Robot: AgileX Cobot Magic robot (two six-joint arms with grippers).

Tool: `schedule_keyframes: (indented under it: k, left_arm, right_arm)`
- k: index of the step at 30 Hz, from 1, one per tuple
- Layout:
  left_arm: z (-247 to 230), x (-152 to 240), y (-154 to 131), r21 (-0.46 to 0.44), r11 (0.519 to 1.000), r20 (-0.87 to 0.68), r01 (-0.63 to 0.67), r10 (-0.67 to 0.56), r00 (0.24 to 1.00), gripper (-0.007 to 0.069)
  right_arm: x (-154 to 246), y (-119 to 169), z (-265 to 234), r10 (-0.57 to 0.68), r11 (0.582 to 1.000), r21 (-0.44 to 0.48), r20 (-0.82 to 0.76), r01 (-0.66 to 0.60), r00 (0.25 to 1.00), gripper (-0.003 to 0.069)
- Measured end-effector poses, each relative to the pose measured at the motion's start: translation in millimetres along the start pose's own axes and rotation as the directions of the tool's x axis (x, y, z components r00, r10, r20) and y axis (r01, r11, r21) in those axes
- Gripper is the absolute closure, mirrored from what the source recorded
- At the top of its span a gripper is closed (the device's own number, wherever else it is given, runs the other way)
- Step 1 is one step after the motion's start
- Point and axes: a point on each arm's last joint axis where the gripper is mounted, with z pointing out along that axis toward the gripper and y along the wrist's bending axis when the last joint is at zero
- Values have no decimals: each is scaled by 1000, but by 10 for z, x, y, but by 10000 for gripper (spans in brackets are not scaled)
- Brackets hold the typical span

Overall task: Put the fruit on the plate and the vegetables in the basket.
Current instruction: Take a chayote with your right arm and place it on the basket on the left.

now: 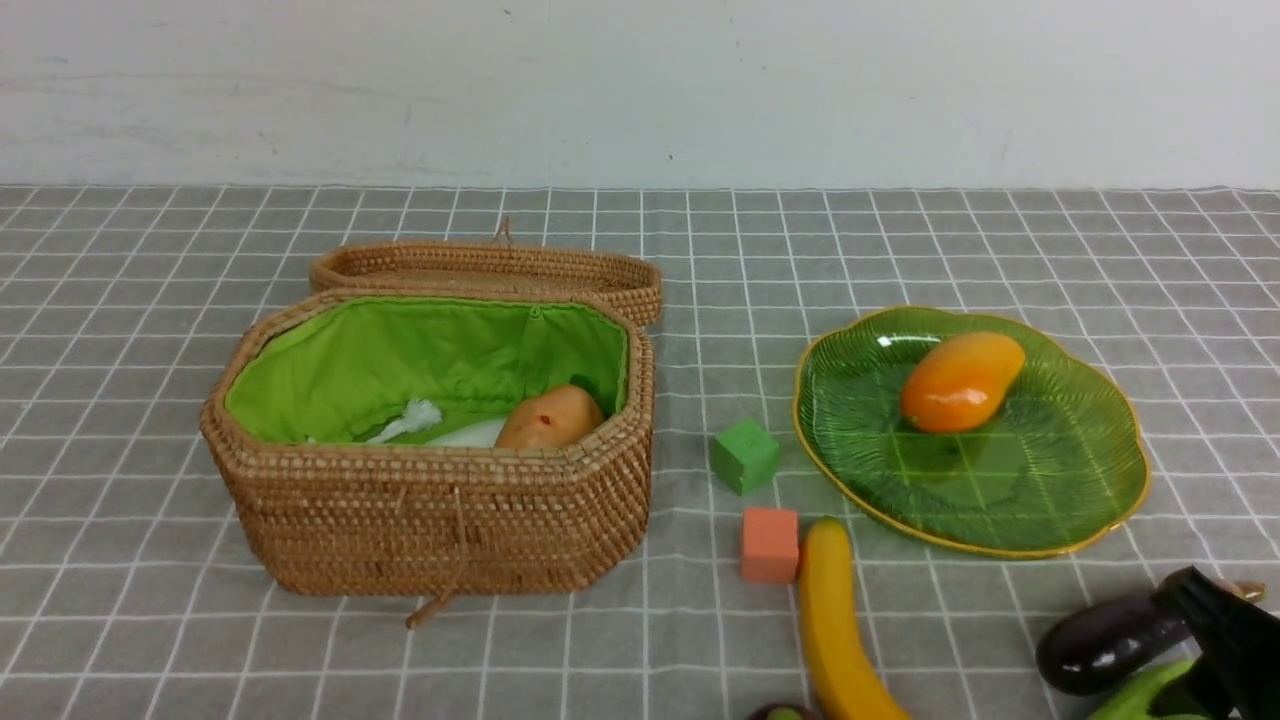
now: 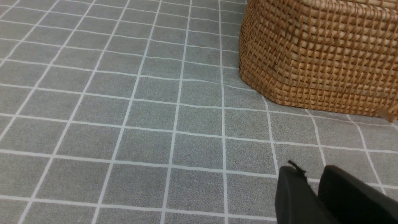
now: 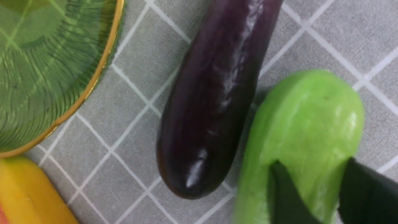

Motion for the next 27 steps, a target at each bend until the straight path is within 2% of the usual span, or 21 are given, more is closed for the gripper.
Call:
schedule_keyframes:
  k: [1, 3, 4, 6, 13, 17, 19, 23, 24, 25, 26, 27]
  left_arm:
    - [0, 0, 0, 0, 1000, 0, 0, 0, 1000, 497]
    - [0, 0, 0, 0, 1000, 0, 0, 0, 1000, 494]
    - [0, 0, 0, 0, 1000, 0, 0, 0, 1000, 494]
    - [0, 0, 0, 0, 1000, 0, 0, 0, 1000, 491]
    - [0, 0, 0, 0, 1000, 0, 0, 0, 1000, 486]
    - [0, 0, 0, 0, 1000, 0, 0, 0, 1000, 480]
    - [0, 0, 0, 0, 1000, 0, 0, 0, 1000, 480]
    - [0, 0, 0, 0, 1000, 0, 0, 0, 1000, 475]
    - [0, 0, 0, 0, 1000, 0, 0, 0, 1000, 473]
    - [0, 0, 0, 0, 1000, 0, 0, 0, 1000, 471]
    - [0, 0, 0, 0, 1000, 0, 0, 0, 1000, 470]
    - [0, 0, 0, 0, 1000, 0, 0, 0, 1000, 470]
  right_arm:
    - [0, 0, 0, 0, 1000, 0, 0, 0, 1000, 466]
    - [0, 0, -5, -23, 1000, -2, 0, 23, 1000, 548]
    - [1, 4, -12, -24, 1000, -9, 0, 24, 1000, 616]
    - [5, 9, -15, -15, 1000, -15, -4, 15, 1000, 656]
    - [24, 4, -16, 2, 1000, -8, -26, -2, 1000, 659]
    - [42, 13, -28, 31, 1000, 2, -58, -31, 998, 618]
    - [58, 29, -47, 62, 998, 13, -92, -61, 994, 568]
    - [83, 52, -77, 93, 995, 42, -149, -88, 984, 445]
    - [75, 75, -89, 95, 995, 49, -162, -89, 982, 378]
    - [64, 96, -99, 96, 995, 45, -163, -90, 982, 353]
    - [35, 138, -122, 93, 996, 31, -155, -89, 984, 294]
    - [27, 150, -129, 92, 996, 27, -152, -89, 984, 277]
